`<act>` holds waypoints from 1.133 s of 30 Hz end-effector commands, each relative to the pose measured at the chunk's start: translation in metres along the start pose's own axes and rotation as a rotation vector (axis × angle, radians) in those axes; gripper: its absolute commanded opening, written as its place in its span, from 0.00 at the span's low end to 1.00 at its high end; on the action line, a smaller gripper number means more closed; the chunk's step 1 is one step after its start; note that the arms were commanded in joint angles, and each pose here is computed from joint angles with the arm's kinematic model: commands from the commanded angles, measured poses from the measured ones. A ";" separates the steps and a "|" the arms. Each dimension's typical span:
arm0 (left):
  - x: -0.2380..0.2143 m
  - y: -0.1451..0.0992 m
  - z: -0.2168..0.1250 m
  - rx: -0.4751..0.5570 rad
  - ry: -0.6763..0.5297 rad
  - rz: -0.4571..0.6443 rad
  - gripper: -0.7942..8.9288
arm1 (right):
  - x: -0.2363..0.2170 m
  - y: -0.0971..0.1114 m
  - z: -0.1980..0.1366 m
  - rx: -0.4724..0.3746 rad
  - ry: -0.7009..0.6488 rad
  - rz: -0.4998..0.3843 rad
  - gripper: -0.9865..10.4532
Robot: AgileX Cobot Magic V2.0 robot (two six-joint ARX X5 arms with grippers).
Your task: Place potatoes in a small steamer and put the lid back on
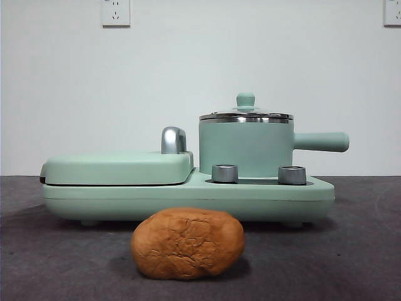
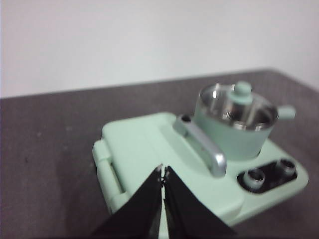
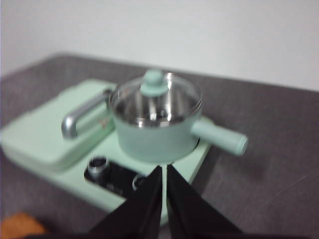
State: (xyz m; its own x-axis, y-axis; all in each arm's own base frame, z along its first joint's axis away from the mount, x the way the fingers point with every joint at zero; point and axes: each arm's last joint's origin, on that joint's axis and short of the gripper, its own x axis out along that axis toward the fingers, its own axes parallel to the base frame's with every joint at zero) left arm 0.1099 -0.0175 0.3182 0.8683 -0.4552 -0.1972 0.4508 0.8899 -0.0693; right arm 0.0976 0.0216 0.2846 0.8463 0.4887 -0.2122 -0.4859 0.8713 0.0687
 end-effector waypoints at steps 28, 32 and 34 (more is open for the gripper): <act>0.090 -0.021 0.014 0.439 0.171 -0.348 0.39 | 0.056 -0.004 -0.014 -0.198 0.277 0.131 0.30; 0.092 -0.024 0.019 0.418 0.133 -0.337 0.39 | 0.056 -0.004 -0.014 -0.163 0.276 0.126 0.30; 0.096 -0.025 0.021 0.402 0.111 -0.310 0.39 | 0.055 -0.004 -0.014 -0.149 0.273 0.124 0.30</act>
State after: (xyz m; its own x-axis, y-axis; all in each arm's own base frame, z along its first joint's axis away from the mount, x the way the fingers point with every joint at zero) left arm 0.1826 -0.0821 0.3156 0.6499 -0.6729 -0.3533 0.7587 0.6018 0.2493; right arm 0.1421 0.0440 0.2528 0.6884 0.5376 -0.4869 -0.6325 0.7735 -0.0404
